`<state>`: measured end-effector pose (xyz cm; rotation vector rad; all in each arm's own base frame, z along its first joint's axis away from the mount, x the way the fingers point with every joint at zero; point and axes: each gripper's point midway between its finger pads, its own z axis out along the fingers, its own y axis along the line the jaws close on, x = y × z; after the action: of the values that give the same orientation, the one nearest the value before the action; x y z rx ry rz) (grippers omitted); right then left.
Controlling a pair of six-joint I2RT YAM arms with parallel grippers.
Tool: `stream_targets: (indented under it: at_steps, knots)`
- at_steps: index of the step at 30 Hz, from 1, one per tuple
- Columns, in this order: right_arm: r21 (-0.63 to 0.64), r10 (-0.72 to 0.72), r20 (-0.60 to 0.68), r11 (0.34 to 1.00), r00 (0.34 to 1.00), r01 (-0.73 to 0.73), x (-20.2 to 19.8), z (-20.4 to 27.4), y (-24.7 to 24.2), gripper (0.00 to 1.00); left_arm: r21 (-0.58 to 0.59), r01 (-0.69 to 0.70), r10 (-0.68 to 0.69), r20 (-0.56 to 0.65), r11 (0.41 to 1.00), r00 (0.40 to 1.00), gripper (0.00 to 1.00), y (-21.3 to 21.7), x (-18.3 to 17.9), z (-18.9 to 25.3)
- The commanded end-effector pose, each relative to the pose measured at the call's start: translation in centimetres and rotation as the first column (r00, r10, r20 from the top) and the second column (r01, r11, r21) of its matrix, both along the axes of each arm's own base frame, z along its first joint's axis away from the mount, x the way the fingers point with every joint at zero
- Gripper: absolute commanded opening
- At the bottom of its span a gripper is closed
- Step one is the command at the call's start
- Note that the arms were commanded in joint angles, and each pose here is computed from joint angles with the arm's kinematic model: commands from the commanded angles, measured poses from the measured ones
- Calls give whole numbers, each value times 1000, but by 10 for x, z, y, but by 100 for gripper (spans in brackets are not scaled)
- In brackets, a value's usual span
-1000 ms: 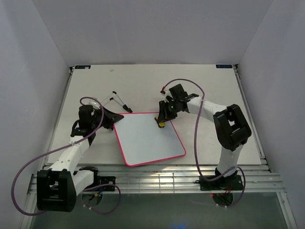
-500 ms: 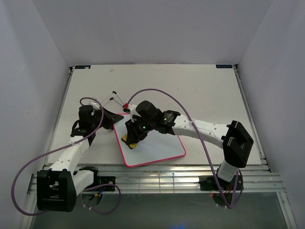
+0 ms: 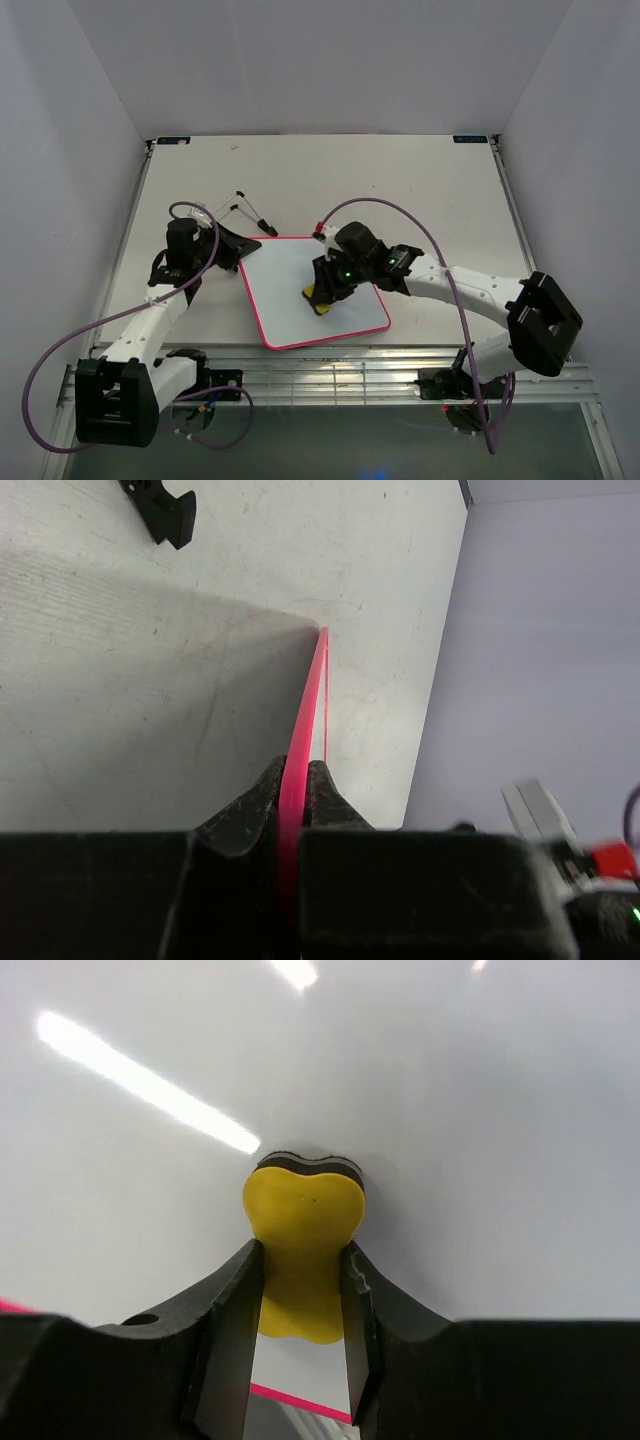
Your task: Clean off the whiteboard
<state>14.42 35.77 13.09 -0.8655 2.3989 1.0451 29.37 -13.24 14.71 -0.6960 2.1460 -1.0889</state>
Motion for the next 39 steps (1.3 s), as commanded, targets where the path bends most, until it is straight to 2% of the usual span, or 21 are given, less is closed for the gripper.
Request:
stream_targets:
  at_steps: [1,6,8,11,16,20,22,26,27,30,33,35,39]
  knots:
    - [-197,-127,-82,974,989,109,16,-51,-73,15,209,-79,77,20,975,997,0,30,5,-12]
    - [-182,-257,-67,953,964,241,64,-46,-119,15,193,-75,71,27,978,997,0,28,5,-7]
    - [-227,-310,-45,929,950,293,81,-51,-140,15,189,-75,68,39,979,997,0,27,5,-3]
    - [-271,-428,-25,873,904,405,116,-57,-174,15,181,-56,43,74,982,996,0,24,6,9]
    - [-404,-572,86,729,816,553,166,-73,-223,18,174,-22,-4,148,985,989,0,18,7,32]
    - [-505,-589,120,657,799,560,192,-95,-245,24,172,-24,-11,195,985,981,0,18,4,46]
    - [-539,-585,151,627,797,563,198,-100,-252,30,177,-24,-12,202,984,979,0,18,2,49]
    - [-548,-584,151,622,797,559,198,-104,-253,50,198,-26,-15,205,980,979,0,20,1,48]
    - [-547,-584,147,625,798,558,198,-104,-253,57,202,-26,-16,207,979,978,0,21,1,47]
    - [-540,-582,141,633,801,555,195,-101,-252,68,209,-19,-24,203,978,979,0,21,1,44]
    - [-526,-581,150,638,800,563,194,-92,-251,76,209,-3,-48,238,978,970,0,18,2,54]
    - [-516,-586,160,636,794,573,193,-84,-253,78,207,14,-75,295,978,953,0,14,3,68]
    - [-490,-591,169,644,789,587,184,-66,-253,79,178,80,-154,449,981,880,0,0,-3,105]
